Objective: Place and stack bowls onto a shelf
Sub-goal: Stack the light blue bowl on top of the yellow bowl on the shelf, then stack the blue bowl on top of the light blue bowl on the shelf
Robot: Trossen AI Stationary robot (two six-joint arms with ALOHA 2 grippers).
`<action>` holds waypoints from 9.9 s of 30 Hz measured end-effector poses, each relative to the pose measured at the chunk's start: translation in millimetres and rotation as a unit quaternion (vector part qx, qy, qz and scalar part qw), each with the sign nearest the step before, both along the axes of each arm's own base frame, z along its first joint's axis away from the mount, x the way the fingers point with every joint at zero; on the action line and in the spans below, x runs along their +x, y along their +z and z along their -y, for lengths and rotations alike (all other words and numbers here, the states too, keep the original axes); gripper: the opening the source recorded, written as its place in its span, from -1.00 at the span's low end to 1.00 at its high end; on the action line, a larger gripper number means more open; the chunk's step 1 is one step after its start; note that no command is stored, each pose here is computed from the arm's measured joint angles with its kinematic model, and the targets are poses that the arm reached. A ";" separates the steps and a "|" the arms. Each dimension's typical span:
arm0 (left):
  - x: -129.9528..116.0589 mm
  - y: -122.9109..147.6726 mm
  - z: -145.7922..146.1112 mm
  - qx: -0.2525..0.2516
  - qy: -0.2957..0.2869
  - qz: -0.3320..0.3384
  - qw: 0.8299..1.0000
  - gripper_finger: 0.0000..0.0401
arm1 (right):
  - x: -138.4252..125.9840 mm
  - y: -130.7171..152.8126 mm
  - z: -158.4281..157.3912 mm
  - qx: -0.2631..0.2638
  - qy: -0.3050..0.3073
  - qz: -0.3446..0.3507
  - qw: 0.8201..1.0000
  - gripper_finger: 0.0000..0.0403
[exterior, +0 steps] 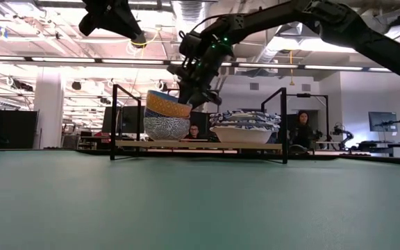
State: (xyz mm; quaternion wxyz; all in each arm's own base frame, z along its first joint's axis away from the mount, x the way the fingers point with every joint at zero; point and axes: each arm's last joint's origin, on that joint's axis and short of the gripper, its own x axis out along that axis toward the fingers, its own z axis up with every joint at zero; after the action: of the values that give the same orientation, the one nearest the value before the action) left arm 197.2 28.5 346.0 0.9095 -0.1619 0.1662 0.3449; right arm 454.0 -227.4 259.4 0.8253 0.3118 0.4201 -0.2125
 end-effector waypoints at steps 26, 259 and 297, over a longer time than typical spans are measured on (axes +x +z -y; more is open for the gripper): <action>-9.3 -16.6 10.9 -0.099 -0.010 -0.053 0.994 -0.58 | -1.2 37.5 -8.9 -0.058 0.020 0.052 0.997 0.09; -9.5 -106.7 103.8 -0.041 -0.090 -0.283 0.954 -1.00 | -45.1 122.8 -156.5 -0.120 0.132 0.088 0.980 0.03; 51.4 24.9 29.6 0.264 0.032 -0.149 0.952 -1.00 | -52.2 151.9 -180.1 -0.328 0.149 0.088 0.929 0.03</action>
State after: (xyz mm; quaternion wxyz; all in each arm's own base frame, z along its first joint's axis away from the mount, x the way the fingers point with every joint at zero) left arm 248.6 -1.1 370.9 0.8730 0.1322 0.1980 0.4257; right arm 401.8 -47.3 411.4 0.9375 -0.0252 0.2940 -0.1847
